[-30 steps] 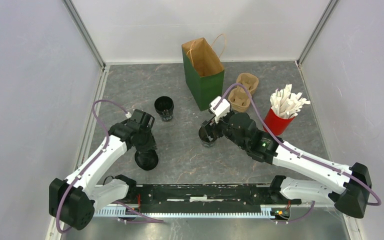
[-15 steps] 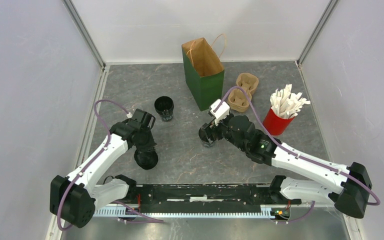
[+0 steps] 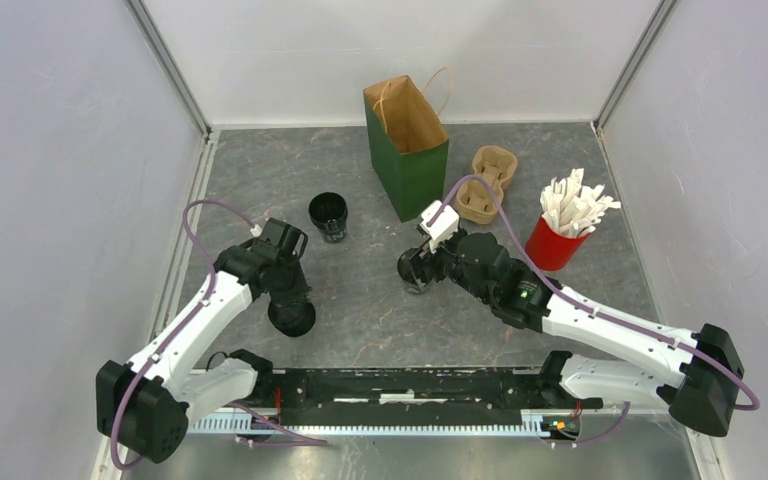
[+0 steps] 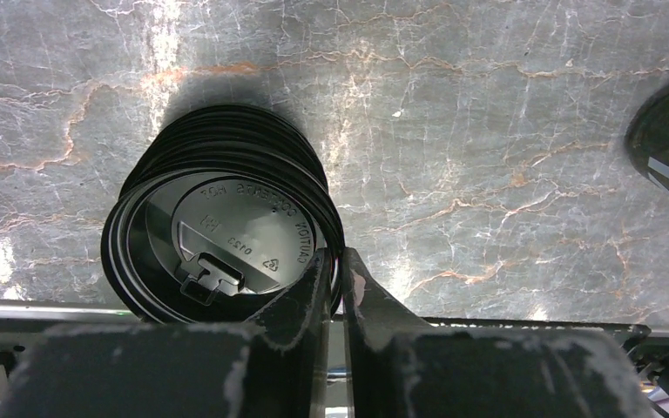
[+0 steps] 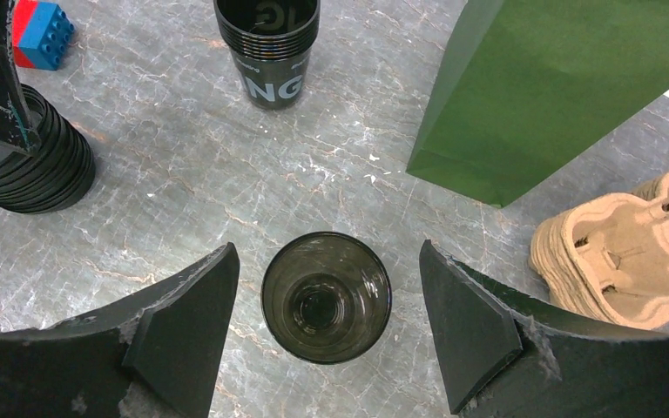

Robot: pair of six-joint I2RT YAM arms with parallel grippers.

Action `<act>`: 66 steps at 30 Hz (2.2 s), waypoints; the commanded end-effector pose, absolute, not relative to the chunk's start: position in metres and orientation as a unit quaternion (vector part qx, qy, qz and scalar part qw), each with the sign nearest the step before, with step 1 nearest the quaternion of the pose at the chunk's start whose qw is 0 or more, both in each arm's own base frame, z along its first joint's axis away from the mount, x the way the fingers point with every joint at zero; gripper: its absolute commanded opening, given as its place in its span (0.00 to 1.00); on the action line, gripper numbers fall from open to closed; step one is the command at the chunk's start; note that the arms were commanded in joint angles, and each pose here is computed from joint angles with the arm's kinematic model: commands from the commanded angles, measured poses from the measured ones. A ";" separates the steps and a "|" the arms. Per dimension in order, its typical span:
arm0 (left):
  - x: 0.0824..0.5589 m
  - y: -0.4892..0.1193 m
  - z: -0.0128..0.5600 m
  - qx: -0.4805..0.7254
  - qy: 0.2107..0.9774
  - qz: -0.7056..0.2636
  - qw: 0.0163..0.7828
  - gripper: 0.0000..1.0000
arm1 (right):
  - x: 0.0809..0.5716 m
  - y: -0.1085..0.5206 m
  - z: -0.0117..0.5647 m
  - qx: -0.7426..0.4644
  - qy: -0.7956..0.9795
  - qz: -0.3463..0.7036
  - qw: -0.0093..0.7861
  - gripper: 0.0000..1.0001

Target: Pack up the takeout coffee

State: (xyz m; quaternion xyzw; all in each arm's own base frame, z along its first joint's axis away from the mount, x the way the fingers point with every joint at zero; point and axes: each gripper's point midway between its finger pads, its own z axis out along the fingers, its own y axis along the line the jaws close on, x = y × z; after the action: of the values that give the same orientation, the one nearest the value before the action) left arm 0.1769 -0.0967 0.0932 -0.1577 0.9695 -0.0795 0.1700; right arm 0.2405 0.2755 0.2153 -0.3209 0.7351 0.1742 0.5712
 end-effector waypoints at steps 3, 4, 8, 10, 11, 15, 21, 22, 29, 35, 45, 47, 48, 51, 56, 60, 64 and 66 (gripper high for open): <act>0.178 -0.101 0.112 -0.143 0.967 -0.100 0.184 0.17 | 0.239 0.282 0.224 -0.317 0.723 0.196 0.582 0.83; 0.178 -0.102 0.113 -0.142 0.967 -0.102 0.184 0.17 | 0.238 0.283 0.224 -0.318 0.723 0.196 0.581 0.83; 0.177 -0.104 0.112 -0.138 0.968 -0.107 0.180 0.21 | 0.239 0.282 0.223 -0.319 0.723 0.195 0.581 0.83; 0.178 -0.104 0.112 -0.136 0.969 -0.106 0.179 0.22 | 0.239 0.282 0.224 -0.319 0.722 0.195 0.582 0.83; 0.178 -0.104 0.112 -0.136 0.969 -0.105 0.178 0.23 | 0.239 0.283 0.223 -0.319 0.722 0.196 0.581 0.83; 0.178 -0.104 0.111 -0.135 0.969 -0.105 0.178 0.21 | 0.239 0.285 0.222 -0.320 0.723 0.197 0.580 0.83; 0.178 -0.103 0.109 -0.136 0.970 -0.100 0.174 0.22 | 0.239 0.284 0.221 -0.322 0.723 0.196 0.579 0.84; 0.178 -0.103 0.109 -0.136 0.970 -0.099 0.175 0.22 | 0.239 0.285 0.221 -0.322 0.723 0.196 0.579 0.84; 0.185 -0.104 0.106 -0.135 0.970 -0.096 0.177 0.23 | 0.238 0.285 0.222 -0.323 0.722 0.199 0.579 0.84; 0.186 -0.103 0.103 -0.137 0.971 -0.089 0.175 0.17 | 0.238 0.283 0.220 -0.324 0.723 0.194 0.578 0.84; 0.189 -0.104 0.110 -0.136 0.968 -0.096 0.187 0.15 | 0.238 0.283 0.219 -0.328 0.723 0.192 0.577 0.84; 0.189 -0.104 0.111 -0.134 0.968 -0.097 0.186 0.13 | 0.239 0.284 0.219 -0.328 0.723 0.191 0.578 0.84; 0.189 -0.104 0.111 -0.134 0.969 -0.097 0.186 0.12 | 0.239 0.284 0.219 -0.328 0.723 0.192 0.577 0.84; 0.189 -0.105 0.111 -0.133 0.969 -0.099 0.186 0.07 | 0.239 0.284 0.219 -0.328 0.723 0.192 0.577 0.84; 0.188 -0.106 0.111 -0.129 0.969 -0.101 0.184 0.02 | 0.238 0.285 0.217 -0.331 0.724 0.192 0.574 0.84; 0.188 -0.106 0.114 -0.129 0.969 -0.101 0.187 0.02 | 0.238 0.286 0.219 -0.330 0.723 0.193 0.575 0.85; 0.191 -0.104 0.125 -0.132 0.965 -0.102 0.200 0.02 | 0.238 0.286 0.219 -0.330 0.723 0.194 0.575 0.85; 0.192 -0.104 0.129 -0.133 0.964 -0.104 0.206 0.02 | 0.239 0.286 0.218 -0.330 0.724 0.193 0.575 0.85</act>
State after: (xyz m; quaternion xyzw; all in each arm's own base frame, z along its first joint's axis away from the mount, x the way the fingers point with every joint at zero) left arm 0.1809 -0.1022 0.1043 -0.1436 0.9715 -0.0887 0.1665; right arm 0.2373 0.2817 0.2100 -0.3330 0.7334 0.1856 0.5628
